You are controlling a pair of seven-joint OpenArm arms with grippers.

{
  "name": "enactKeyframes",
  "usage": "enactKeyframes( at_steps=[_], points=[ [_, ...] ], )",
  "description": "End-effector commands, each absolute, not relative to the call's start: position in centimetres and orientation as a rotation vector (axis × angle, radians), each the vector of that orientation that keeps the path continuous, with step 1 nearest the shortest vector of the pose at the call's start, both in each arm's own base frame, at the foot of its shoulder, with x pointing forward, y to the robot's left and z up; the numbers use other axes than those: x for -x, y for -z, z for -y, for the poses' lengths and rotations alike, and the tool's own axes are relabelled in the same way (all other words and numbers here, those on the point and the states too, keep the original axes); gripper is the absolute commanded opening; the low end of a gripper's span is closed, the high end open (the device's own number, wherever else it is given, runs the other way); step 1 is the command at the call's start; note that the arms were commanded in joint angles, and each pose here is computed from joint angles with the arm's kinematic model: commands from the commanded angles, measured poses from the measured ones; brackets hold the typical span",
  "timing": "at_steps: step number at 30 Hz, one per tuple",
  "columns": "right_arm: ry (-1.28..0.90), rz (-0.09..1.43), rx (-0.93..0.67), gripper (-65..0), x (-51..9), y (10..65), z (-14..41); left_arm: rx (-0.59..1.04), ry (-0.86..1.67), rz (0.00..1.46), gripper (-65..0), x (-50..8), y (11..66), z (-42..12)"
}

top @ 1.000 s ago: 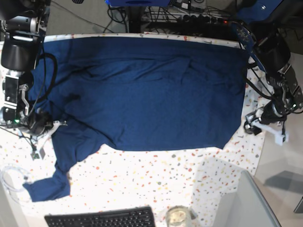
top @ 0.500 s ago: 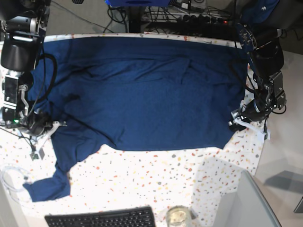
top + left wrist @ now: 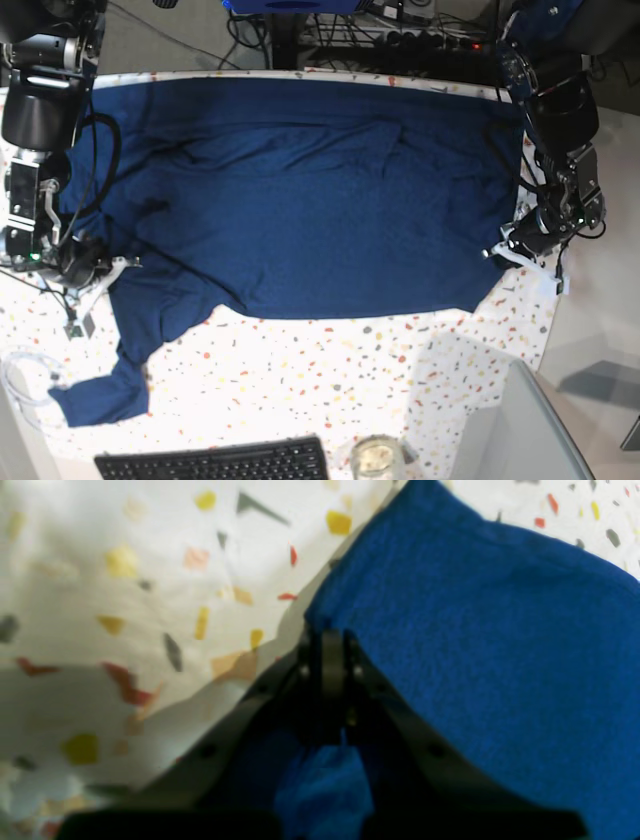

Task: Layout the t-shirt on the table in an organized manner, then fold the t-shirt properly
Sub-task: 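Move the left gripper to the opposite side edge and grasp it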

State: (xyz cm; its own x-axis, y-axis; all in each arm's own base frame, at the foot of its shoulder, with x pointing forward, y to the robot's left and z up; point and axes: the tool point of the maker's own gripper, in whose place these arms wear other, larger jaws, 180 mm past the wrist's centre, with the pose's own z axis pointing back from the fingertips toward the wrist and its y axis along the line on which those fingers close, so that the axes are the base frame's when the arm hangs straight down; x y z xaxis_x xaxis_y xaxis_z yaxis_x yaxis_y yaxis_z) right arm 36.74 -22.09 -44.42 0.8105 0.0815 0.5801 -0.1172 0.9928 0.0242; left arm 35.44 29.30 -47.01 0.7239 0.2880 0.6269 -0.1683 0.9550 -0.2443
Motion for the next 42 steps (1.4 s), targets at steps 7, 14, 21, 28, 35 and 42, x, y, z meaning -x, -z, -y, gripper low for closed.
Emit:
enactKeyframes(
  at_steps=[7,14,21,28,35,42],
  points=[
    [-0.113,0.679,-0.056,-64.4,-38.5,42.6,22.4,0.055,-0.111,0.775,-65.0,-36.4,44.6,-28.4],
    [-0.107,0.679,-0.055,-64.4,-38.5,42.6,22.5,-0.006,-0.034,0.739,-65.0,-34.2,45.6,-26.8],
    [-0.111,0.678,-0.056,-64.4,-38.5,42.6,22.4,-0.048,0.008,0.816,-65.0,-34.6,42.9,-25.4],
    [-0.107,0.678,-0.055,-64.4,-38.4,42.7,22.5,-0.057,0.014,0.847,-65.0,-34.9,41.8,-25.1],
    [-0.106,0.676,-0.056,-64.4,-38.4,42.7,22.5,-0.162,0.118,0.841,-65.0,-35.0,41.8,-23.7],
    [-0.106,0.679,-0.056,-64.4,-38.5,42.6,22.5,-0.183,0.150,0.865,-65.0,-35.3,41.1,-22.3]
  ],
)
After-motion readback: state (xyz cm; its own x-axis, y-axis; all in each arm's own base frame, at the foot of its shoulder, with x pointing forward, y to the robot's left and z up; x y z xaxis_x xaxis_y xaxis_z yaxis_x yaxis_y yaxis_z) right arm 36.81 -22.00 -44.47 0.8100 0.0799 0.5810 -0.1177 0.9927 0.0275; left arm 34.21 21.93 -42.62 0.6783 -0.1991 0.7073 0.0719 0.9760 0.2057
